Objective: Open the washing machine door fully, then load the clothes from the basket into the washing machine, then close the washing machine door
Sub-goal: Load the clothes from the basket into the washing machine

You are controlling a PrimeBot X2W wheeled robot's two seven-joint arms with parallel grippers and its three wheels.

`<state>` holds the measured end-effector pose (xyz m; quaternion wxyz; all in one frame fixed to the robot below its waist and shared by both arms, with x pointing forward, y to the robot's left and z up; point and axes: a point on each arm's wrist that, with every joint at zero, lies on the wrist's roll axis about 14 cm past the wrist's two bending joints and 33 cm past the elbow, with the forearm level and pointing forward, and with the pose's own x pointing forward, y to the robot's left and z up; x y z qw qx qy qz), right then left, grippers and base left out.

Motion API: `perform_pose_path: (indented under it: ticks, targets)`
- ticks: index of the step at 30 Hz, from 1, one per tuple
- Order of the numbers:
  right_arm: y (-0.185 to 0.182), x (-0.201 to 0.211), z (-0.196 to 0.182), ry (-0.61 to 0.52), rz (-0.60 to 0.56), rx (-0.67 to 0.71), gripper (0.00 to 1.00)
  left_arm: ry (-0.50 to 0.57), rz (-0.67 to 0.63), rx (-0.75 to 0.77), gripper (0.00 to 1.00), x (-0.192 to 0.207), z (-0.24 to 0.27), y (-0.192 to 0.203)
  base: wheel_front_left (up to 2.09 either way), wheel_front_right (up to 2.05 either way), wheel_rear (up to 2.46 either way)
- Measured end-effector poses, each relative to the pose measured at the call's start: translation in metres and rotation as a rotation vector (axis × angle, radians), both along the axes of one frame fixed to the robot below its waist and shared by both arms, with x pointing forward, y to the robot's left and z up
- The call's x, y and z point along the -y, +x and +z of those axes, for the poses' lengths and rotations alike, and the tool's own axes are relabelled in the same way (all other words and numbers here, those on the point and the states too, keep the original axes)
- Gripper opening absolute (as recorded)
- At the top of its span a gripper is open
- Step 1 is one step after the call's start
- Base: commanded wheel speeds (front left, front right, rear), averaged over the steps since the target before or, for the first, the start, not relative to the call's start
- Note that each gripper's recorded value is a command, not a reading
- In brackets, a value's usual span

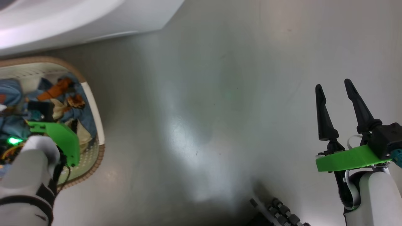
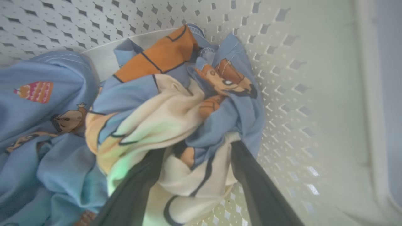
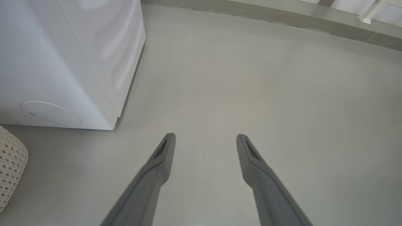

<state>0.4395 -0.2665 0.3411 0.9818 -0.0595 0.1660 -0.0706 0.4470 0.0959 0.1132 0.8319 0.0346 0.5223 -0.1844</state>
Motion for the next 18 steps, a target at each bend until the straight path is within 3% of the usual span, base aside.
perform_pose_path:
  ticks: [13,14,15,18]
  targets:
    - [-0.006,0.011,-0.02,-0.03,-0.019,-0.052,1.0,0.018,-0.024,-0.074,1.0,0.012,-0.036,0.007,0.0,0.0,0.0]
    - [-0.006,0.011,-0.02,-0.03,-0.019,-0.052,1.0,0.021,-0.025,-0.081,0.25,0.011,-0.037,0.006,0.0,0.0,0.0]
    - [-0.006,0.011,-0.02,-0.031,-0.019,-0.051,1.0,0.022,-0.024,-0.083,0.0,0.011,-0.037,0.005,0.0,0.0,0.0]
    - [-0.005,0.011,-0.019,-0.031,-0.02,-0.048,1.0,0.019,-0.026,-0.086,0.0,0.012,-0.037,0.004,0.0,0.0,0.0]
